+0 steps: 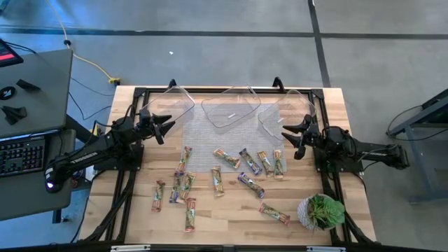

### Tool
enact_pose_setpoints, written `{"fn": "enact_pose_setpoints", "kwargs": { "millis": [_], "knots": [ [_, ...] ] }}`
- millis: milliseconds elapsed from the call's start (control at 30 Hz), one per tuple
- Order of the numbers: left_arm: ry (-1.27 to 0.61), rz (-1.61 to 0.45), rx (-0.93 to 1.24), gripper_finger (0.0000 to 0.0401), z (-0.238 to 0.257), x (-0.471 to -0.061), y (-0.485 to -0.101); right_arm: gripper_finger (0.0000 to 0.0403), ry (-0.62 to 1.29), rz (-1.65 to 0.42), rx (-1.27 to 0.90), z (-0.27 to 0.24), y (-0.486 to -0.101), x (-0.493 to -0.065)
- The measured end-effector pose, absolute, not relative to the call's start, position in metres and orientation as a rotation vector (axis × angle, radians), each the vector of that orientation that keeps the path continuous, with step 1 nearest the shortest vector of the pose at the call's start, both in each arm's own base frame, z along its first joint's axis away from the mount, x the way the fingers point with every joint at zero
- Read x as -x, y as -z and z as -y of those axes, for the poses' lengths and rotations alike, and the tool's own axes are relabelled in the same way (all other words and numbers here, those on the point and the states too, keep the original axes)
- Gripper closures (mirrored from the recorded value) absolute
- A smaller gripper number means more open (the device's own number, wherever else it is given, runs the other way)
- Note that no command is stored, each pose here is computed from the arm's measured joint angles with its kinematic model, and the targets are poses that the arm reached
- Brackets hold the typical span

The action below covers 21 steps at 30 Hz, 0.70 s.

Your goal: Pick and place Granola Bars by type

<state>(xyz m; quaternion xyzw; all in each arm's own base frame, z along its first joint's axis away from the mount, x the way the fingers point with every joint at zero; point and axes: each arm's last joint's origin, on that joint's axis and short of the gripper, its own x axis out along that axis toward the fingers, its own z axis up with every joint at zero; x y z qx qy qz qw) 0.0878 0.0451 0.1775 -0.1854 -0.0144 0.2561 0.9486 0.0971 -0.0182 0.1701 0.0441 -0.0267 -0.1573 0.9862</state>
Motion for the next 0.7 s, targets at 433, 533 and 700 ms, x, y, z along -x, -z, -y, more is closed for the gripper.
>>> {"fn": "enact_pose_setpoints", "kwargs": {
  "millis": [433, 533, 700],
  "knots": [
    [-0.572, 0.082, 0.391, 0.0196, -0.047, -0.087, -0.181, 0.0273, 0.316, 0.053, -0.089, 0.018, -0.170, -0.097],
    [-0.592, 0.137, 0.410, 0.0196, -0.047, -0.087, -0.185, 0.0273, 0.316, 0.053, -0.089, 0.018, -0.170, -0.097],
    [-0.721, 0.221, 0.390, 0.0196, -0.051, -0.084, -0.190, 0.0273, 0.316, 0.053, -0.089, 0.018, -0.170, -0.097]
  ]
}}
